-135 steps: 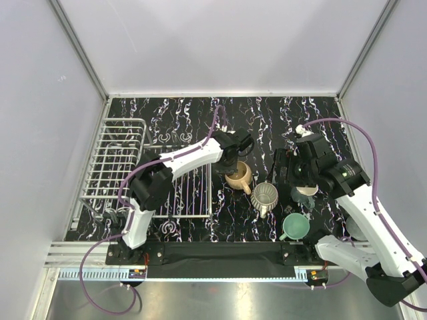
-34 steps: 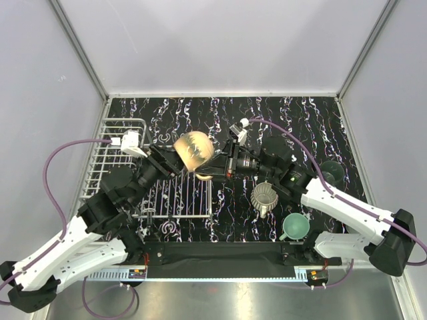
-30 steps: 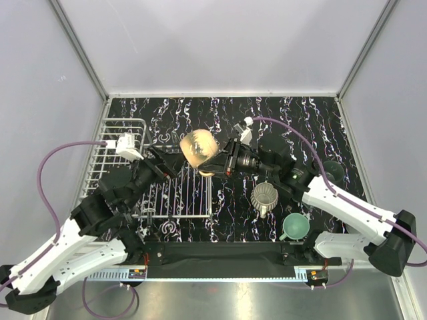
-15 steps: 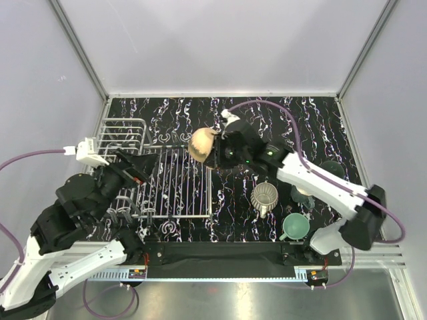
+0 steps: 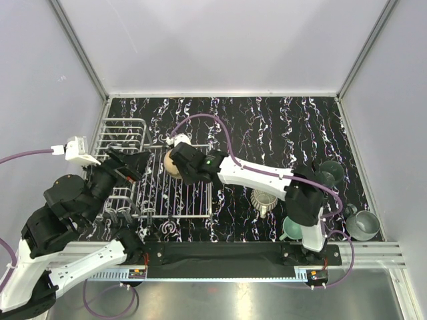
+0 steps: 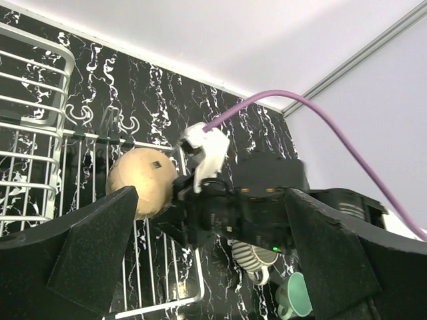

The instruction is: Load the cups into the dish rack

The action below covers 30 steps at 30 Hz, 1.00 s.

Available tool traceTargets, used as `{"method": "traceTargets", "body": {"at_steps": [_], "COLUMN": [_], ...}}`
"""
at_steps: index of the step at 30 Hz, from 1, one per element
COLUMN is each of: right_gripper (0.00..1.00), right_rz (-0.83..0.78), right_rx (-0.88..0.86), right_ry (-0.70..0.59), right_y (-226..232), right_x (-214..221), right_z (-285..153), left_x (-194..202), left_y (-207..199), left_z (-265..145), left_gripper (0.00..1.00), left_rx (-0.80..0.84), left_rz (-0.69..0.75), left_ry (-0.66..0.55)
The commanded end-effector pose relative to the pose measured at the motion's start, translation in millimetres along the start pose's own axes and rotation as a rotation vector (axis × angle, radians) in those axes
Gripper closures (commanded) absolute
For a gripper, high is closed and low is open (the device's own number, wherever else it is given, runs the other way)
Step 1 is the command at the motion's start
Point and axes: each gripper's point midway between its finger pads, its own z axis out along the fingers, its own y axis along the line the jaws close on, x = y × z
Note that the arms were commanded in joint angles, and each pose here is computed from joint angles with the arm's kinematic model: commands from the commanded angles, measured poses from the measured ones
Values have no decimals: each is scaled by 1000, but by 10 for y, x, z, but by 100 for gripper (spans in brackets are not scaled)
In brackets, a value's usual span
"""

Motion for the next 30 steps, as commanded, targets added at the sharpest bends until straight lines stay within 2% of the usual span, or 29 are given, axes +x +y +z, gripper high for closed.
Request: {"method": "traceTargets", "body": {"at_steps": [1,16,30], "right_gripper": [100,100,100], "right_rz": [-4,-130,-114], "right_rx": [-8,-8,-28], "right_ry": [-269,-259,-265], "right_y": [83,371,532], "right_x": [-822,-934,-939], "right_z": [-143,511,723], "left_x": [-106,-263,-333], "left_y": [-34,287,348], "left_z": [-3,-101,-173], "left_gripper": [1,1,2], "left_rx": [1,-149,-166], "left_rz": [16,-38,-31], "left_ry": [-27,-108,-126]}}
